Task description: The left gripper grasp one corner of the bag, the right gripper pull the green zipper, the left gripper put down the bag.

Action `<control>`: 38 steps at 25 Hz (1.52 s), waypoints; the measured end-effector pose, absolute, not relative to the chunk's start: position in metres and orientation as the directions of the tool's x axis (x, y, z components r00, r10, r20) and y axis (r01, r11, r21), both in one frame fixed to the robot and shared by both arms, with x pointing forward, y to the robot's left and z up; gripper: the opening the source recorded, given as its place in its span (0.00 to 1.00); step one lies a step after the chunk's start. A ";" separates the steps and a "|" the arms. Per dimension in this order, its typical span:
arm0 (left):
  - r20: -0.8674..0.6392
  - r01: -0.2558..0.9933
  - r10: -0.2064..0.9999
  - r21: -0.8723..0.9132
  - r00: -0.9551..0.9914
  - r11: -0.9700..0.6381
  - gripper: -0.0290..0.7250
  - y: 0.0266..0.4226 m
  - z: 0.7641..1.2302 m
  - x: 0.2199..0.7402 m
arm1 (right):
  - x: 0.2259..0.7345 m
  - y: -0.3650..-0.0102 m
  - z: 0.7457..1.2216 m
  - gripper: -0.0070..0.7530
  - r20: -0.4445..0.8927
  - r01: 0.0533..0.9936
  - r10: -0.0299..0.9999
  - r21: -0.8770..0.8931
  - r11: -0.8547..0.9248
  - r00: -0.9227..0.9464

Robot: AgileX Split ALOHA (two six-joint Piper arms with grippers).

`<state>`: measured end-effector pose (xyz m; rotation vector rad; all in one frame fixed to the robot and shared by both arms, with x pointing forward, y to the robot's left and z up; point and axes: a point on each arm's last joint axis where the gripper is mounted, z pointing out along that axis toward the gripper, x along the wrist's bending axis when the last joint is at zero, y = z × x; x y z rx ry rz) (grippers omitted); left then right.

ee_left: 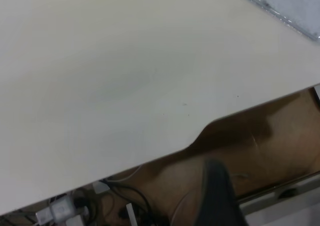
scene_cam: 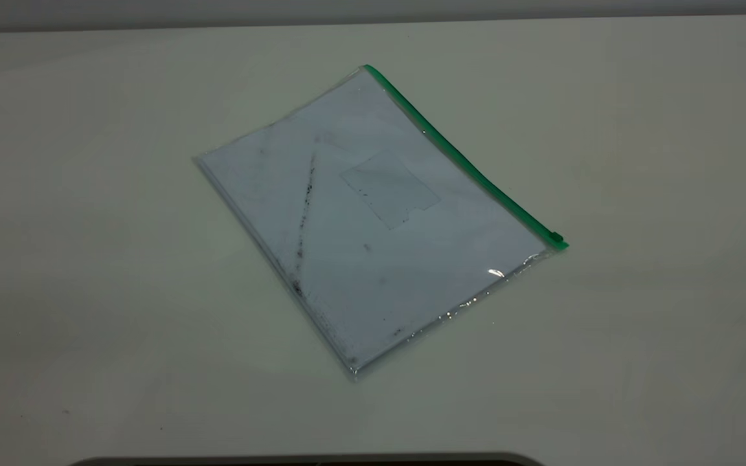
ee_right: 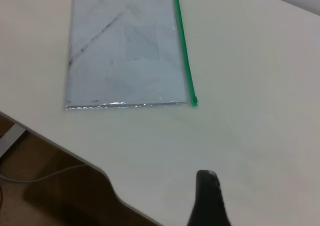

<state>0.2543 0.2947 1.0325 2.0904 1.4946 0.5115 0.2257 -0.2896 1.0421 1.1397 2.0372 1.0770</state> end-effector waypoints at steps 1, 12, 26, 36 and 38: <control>0.007 0.751 0.947 0.607 0.321 -0.259 0.80 0.295 1.033 0.254 | 0.226 -0.290 1.042 0.79 -0.086 0.421 0.873 0.851 0.315 -0.480; 0.007 0.745 0.974 0.642 0.228 -0.179 0.80 0.297 1.033 0.249 | 0.226 -0.290 1.042 0.79 -0.084 0.423 0.877 0.851 0.310 -0.474; 0.019 0.632 0.999 0.775 0.032 -0.034 0.80 0.299 1.032 0.222 | 0.229 -0.286 1.042 0.79 -0.084 0.496 0.977 0.851 0.172 -0.196; 0.019 0.633 0.999 0.774 0.032 -0.034 0.80 0.299 1.032 0.222 | 0.230 -0.286 1.042 0.79 -0.083 0.498 0.979 0.851 0.166 -0.184; 0.019 0.633 0.999 0.774 0.032 -0.034 0.80 0.299 1.032 0.222 | 0.230 -0.286 1.042 0.79 -0.082 0.498 0.980 0.851 0.164 -0.183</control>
